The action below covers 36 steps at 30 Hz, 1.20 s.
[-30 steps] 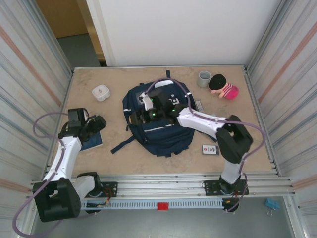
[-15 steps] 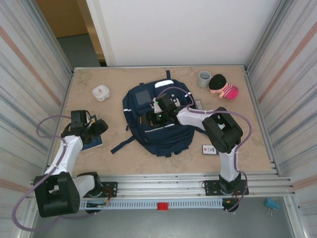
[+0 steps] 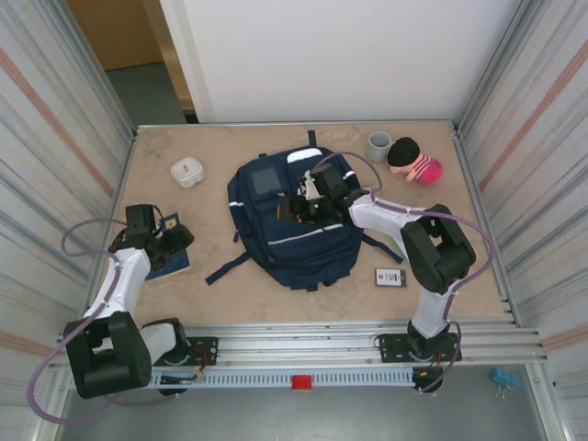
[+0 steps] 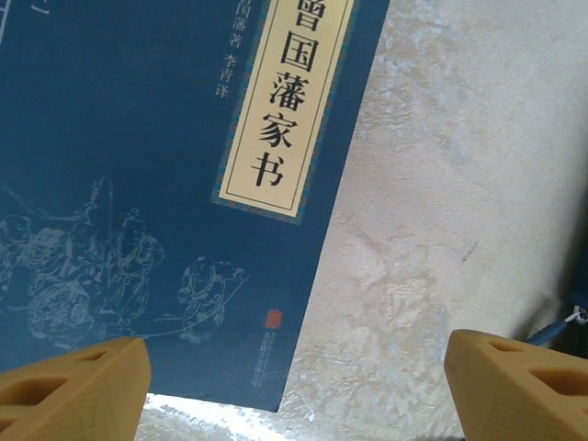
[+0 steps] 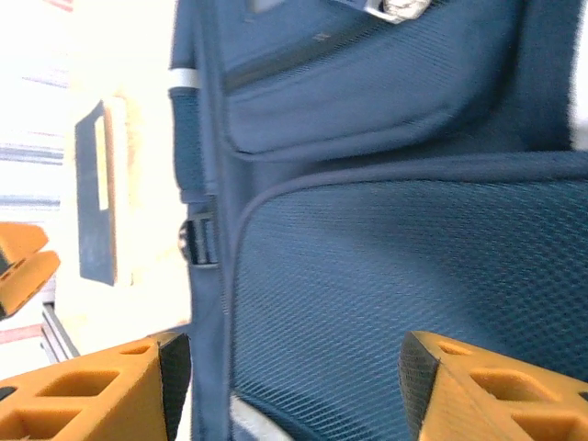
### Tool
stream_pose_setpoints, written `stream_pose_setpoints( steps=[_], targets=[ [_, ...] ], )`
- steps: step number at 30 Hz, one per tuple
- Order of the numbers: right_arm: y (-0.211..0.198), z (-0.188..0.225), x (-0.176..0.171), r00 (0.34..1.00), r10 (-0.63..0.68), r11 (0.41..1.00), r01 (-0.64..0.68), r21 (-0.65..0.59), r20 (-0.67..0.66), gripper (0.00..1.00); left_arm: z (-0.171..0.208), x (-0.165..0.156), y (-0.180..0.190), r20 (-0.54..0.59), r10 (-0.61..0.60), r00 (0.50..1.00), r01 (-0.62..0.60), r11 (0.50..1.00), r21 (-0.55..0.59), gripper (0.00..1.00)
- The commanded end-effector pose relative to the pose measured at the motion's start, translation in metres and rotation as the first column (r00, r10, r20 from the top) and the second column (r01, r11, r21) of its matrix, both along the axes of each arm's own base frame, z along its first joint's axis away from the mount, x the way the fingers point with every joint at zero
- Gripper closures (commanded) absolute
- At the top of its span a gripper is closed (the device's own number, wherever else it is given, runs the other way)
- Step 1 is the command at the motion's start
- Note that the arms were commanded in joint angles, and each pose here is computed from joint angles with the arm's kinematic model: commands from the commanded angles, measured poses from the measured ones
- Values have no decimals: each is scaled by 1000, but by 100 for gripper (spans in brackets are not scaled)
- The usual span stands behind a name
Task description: Pack books, pencil case, and school supplies into a backpack
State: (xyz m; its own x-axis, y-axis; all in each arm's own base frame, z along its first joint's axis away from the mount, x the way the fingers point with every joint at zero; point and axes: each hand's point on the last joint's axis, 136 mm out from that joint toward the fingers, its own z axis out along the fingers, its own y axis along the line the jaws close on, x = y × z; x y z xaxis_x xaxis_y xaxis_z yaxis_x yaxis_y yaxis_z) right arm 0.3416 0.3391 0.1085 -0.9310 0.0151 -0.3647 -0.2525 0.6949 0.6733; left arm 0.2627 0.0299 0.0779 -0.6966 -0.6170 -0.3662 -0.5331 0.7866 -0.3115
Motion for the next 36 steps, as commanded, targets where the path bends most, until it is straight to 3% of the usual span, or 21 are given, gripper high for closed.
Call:
stream_pose_setpoints(
  steps=[1, 6, 13, 23, 30, 36],
  targets=[
    [20, 42, -4, 986, 78, 996, -82, 22, 148, 36, 7, 1, 4, -9, 16, 1000, -16, 1000, 3, 16],
    [44, 52, -5, 971, 135, 984, -155, 88, 198, 35, -8, -2, 1, -67, 15, 998, -16, 1000, -23, 17],
    [39, 44, 8, 979, 95, 987, -116, 108, 181, 35, -36, -6, -16, -140, 2, 990, -22, 990, -140, 18],
    [43, 45, -9, 978, 96, 992, -109, 60, 183, 35, -41, -14, -36, -89, 16, 996, -37, 970, -242, 22],
    [44, 47, -21, 979, 110, 992, -118, 41, 170, 35, -49, -12, -74, -100, -74, 992, 47, 967, -252, 21],
    [56, 67, -29, 978, 107, 990, -121, 73, 182, 35, -21, 0, -86, -45, -114, 992, 102, 971, -214, 21]
  ],
)
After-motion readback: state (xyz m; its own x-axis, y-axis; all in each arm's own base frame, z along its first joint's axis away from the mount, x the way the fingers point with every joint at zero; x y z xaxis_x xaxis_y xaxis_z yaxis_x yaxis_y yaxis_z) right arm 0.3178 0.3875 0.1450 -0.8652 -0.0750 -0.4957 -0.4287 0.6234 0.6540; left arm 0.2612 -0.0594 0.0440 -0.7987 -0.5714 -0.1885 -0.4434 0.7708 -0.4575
